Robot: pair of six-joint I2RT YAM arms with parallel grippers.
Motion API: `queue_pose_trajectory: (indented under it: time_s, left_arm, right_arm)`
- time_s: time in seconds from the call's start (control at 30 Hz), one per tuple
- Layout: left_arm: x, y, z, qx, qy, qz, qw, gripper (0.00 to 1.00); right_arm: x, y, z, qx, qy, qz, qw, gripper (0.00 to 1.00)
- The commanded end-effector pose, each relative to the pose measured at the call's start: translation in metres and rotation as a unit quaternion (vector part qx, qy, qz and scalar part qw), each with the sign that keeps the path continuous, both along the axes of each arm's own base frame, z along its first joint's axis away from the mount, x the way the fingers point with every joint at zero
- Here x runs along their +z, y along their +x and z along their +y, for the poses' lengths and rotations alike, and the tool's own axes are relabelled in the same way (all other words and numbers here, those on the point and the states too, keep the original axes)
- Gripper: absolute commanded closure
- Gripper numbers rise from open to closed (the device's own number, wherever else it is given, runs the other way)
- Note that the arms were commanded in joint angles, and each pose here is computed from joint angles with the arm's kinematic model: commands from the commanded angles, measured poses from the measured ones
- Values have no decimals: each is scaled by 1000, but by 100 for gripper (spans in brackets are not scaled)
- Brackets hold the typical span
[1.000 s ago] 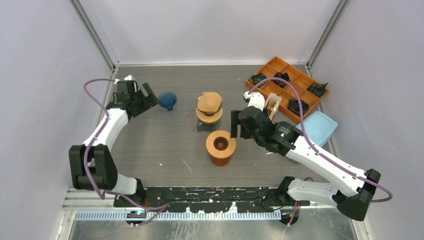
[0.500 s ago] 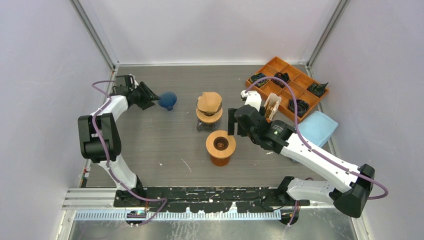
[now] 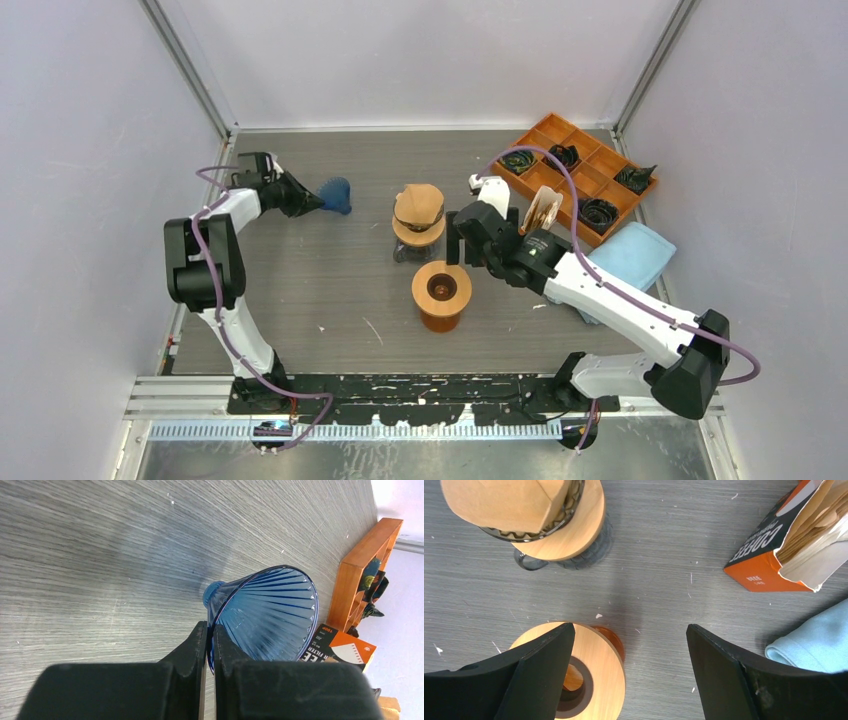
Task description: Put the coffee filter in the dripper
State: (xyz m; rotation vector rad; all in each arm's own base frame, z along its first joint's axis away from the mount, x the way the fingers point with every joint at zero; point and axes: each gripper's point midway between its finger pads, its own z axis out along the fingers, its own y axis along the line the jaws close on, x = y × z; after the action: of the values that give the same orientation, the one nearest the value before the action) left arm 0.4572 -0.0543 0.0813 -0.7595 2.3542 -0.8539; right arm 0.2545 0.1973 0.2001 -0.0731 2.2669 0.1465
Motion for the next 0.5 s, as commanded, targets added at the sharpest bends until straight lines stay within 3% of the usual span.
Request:
queue_pose_trajectory:
  time_s: [0.0,0.47]
  left_arm:
    - [45,7,0,-13,3,-60,998,96]
    - [103,-55,-3,-54,59,-55,995,100]
  right_arm:
    - [30,14,7,-17,28,-34,999,11]
    - [38,30,8,-21,37,-25,999,12]
